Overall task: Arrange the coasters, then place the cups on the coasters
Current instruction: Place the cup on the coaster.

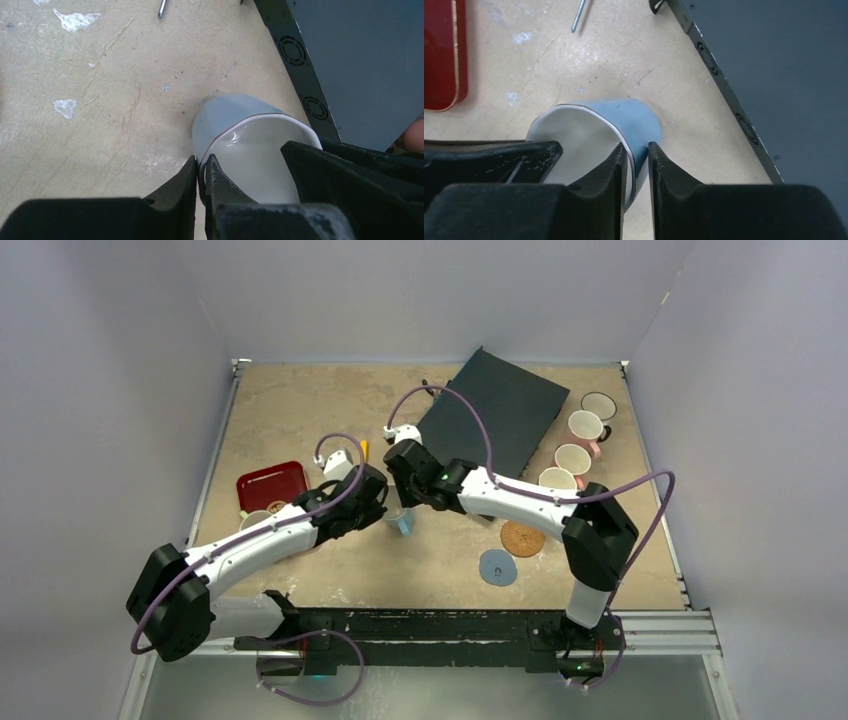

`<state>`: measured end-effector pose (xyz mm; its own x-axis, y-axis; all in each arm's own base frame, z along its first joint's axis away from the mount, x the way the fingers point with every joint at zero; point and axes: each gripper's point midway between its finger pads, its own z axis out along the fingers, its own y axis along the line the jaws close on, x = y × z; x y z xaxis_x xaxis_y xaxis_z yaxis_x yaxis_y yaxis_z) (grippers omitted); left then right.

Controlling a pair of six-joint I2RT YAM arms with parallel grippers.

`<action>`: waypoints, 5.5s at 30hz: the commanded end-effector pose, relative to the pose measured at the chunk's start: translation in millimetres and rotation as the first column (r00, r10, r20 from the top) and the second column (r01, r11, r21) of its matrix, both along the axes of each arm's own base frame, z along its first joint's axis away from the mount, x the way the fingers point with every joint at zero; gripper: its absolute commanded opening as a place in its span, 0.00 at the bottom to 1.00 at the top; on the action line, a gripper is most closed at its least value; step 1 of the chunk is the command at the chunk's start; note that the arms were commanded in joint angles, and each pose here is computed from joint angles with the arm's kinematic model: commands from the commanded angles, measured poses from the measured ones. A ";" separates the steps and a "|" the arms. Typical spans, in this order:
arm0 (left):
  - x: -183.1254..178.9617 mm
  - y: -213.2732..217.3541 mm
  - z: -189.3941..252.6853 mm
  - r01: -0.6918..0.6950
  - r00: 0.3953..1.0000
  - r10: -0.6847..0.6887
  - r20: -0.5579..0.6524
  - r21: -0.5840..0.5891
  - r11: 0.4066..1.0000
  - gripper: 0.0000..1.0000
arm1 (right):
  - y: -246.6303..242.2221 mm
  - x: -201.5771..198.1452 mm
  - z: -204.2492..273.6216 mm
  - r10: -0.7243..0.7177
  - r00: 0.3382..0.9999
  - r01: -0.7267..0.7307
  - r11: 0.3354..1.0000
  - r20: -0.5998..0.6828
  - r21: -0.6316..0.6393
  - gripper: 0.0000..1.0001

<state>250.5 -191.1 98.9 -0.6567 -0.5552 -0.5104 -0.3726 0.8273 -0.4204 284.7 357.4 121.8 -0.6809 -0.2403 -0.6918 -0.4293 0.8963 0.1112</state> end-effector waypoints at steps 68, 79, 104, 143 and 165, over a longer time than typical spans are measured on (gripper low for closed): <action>32.7 -219.2 86.7 0.701 0.640 -0.628 0.443 -0.002 0.713 0.61 | -206.2 -9.8 76.8 0.129 0.987 -0.115 0.984 0.095 -0.135 0.00; 12.4 -236.8 67.4 0.754 0.590 -0.721 0.363 0.071 0.653 0.21 | -212.0 -6.0 85.9 0.102 0.985 -0.081 0.986 0.143 -0.144 0.00; 8.9 -228.0 111.9 0.704 0.596 -0.653 0.467 0.086 0.705 0.00 | -250.8 4.4 113.2 -0.210 0.946 0.243 0.963 0.247 -0.115 0.78; -1.9 -326.6 84.4 0.787 0.436 -0.827 0.355 0.295 0.542 0.00 | -324.8 18.4 246.6 -0.557 0.695 0.492 0.829 0.455 0.264 0.98; 5.7 -320.7 68.1 0.768 0.468 -0.835 0.289 0.335 0.546 0.00 | -325.6 17.7 241.8 -0.551 0.702 0.495 0.833 0.451 0.247 0.98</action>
<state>251.0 -504.8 146.8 -0.5310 0.2596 -0.8066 0.6469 0.7390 -0.1881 306.3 33.1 342.7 -0.2969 0.1382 -0.9449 0.0976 0.9887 0.1139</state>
